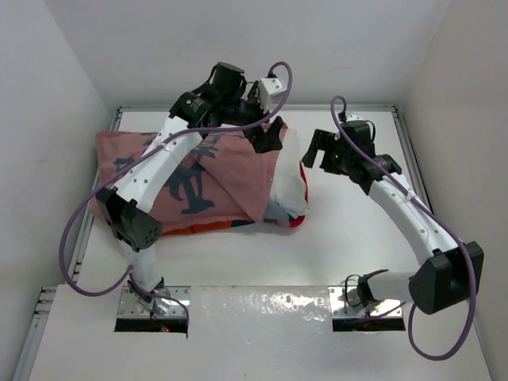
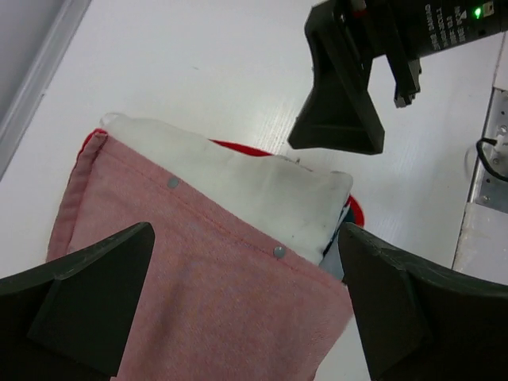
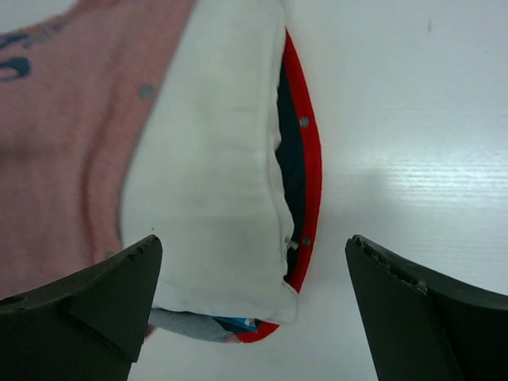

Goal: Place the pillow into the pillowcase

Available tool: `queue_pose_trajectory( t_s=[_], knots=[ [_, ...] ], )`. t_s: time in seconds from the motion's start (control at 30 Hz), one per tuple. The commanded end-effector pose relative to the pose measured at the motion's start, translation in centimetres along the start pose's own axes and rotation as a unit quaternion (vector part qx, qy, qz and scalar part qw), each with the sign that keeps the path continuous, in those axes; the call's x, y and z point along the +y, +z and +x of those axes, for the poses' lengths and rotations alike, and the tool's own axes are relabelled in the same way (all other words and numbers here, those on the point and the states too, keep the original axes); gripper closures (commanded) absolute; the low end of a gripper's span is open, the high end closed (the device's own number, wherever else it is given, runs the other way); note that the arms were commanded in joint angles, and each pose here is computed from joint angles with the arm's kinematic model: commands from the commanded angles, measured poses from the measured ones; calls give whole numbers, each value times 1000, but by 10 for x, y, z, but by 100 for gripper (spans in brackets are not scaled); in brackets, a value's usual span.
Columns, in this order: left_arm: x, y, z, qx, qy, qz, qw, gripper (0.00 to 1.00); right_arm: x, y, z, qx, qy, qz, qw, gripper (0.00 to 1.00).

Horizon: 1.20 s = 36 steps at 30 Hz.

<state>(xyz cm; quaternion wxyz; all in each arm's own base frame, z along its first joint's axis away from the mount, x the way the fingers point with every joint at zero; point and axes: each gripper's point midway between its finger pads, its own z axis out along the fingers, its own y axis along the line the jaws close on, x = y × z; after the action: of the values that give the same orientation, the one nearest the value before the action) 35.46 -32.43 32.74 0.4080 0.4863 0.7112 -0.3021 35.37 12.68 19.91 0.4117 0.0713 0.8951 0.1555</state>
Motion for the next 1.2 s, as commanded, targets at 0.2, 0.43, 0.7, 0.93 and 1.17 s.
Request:
queue_pose_trajectory(
  t_s=[0.2, 0.43, 0.7, 0.93, 1.17],
  knots=[
    [-14, 19, 69, 126, -19, -49, 991, 45, -17, 17, 27, 7, 2, 11, 1000, 20],
    [41, 68, 106, 177, -50, -184, 966, 27, -5, 49, 28, 29, 20, -55, 998, 13],
    [71, 74, 117, 191, -50, -258, 946, 81, -3, 68, 28, 37, 8, -79, 996, 10],
    [62, 62, 74, 136, -31, -234, 962, 100, 17, 85, 29, 41, 5, -139, 989, 6],
    [55, 49, 26, 90, 1, -209, 974, 96, 46, 117, 7, 25, 21, -207, 978, 8]
  ],
)
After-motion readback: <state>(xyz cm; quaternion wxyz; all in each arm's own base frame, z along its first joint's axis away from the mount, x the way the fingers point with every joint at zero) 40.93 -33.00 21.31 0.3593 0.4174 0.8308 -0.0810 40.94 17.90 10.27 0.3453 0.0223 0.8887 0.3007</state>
